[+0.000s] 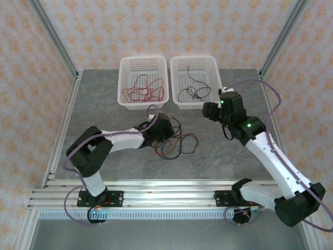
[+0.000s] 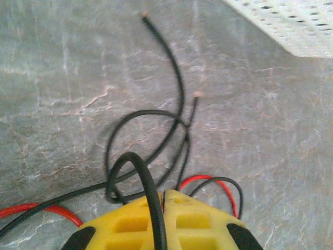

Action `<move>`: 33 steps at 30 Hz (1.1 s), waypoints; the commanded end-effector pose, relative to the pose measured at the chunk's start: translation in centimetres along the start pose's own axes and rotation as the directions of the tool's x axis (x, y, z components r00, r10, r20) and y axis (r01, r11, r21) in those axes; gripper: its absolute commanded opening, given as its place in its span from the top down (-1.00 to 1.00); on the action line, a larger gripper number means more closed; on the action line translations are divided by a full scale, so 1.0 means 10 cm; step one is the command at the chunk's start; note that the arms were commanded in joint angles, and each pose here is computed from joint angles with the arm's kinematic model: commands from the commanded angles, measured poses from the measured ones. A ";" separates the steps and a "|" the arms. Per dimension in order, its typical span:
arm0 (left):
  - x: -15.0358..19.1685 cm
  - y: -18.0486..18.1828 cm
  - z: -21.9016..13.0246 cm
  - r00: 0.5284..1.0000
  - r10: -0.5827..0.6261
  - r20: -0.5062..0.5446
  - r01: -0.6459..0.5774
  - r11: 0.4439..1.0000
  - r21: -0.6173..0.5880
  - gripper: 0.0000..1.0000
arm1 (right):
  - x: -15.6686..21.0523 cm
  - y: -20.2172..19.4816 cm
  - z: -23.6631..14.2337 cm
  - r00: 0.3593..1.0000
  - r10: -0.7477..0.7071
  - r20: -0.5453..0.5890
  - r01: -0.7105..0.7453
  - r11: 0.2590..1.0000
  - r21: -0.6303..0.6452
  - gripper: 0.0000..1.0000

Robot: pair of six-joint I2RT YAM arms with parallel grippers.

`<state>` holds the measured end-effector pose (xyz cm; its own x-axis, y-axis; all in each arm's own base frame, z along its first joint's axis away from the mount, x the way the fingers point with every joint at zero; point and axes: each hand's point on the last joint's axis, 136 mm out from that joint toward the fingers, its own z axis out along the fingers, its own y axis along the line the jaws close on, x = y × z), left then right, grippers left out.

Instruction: Untangle the cables

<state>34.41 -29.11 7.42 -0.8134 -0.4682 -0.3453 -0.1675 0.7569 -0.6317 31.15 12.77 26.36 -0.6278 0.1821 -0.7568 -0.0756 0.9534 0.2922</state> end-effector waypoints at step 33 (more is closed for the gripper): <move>-0.06 -1.07 -0.98 0.926 0.355 0.126 -0.372 0.915 0.158 1.00 | 1.07 0.54 0.94 0.897 0.324 -0.301 -0.405 0.875 -0.266 0.07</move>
<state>31.38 -32.42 19.86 -0.7678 -0.2203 -0.6016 0.2040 0.8061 -0.5555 30.84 20.96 13.63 -0.8243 0.4060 -0.3945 0.0157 0.7130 0.7010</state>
